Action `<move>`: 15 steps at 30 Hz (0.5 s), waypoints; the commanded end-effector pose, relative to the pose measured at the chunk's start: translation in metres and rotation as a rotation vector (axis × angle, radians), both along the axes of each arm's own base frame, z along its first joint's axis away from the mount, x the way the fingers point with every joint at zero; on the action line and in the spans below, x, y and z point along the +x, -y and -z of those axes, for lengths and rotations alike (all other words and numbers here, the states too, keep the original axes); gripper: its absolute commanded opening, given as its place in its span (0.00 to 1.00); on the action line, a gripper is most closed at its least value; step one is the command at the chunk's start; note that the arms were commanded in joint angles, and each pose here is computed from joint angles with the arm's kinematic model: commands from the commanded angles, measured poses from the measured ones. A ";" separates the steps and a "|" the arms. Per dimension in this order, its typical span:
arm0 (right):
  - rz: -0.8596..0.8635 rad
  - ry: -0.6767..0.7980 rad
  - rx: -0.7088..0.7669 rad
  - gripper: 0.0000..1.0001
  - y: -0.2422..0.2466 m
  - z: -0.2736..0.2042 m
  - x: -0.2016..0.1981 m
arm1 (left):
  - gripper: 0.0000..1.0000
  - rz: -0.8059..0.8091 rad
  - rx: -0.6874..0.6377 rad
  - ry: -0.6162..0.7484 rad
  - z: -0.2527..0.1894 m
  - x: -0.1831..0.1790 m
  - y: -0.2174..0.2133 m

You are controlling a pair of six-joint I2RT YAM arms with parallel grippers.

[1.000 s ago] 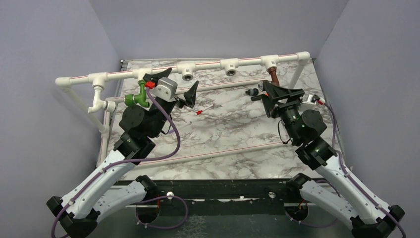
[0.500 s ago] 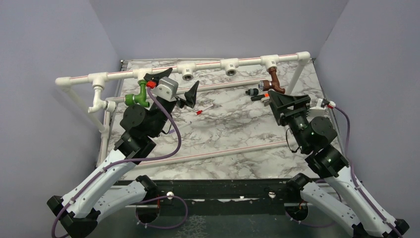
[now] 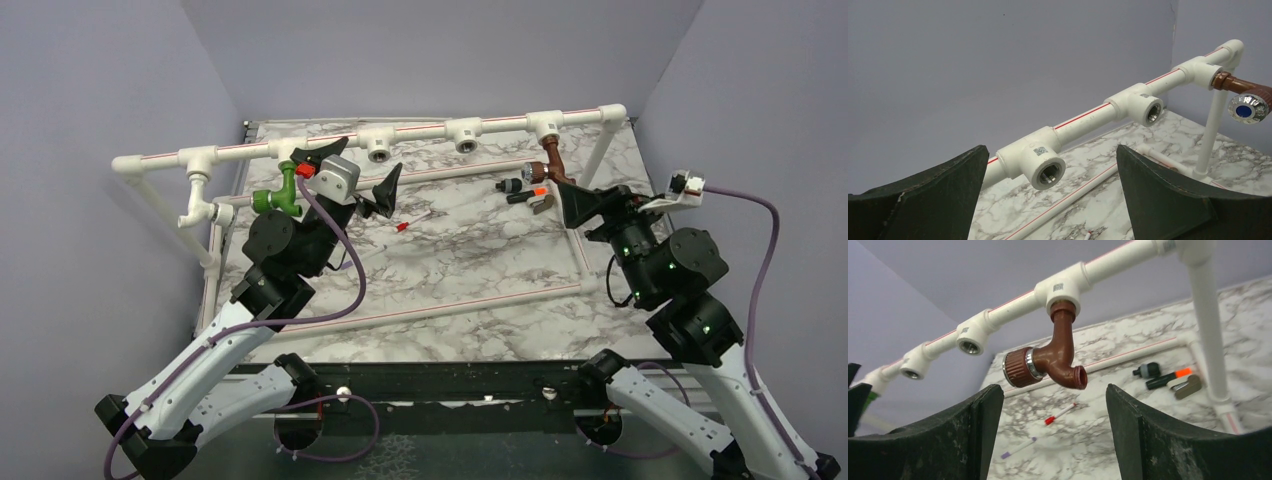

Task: Install the water faucets

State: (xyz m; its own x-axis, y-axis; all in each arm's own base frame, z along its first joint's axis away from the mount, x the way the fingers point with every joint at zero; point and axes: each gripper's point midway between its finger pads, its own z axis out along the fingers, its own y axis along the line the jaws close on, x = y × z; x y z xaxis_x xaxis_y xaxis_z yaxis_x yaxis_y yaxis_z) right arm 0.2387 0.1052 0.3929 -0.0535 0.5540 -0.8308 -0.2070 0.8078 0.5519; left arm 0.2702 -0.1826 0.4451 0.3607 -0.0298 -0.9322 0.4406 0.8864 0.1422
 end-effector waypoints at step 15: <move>-0.037 0.299 -1.168 0.83 0.034 -0.026 -0.009 | 0.99 -0.008 -0.014 0.016 -0.003 -0.001 -0.002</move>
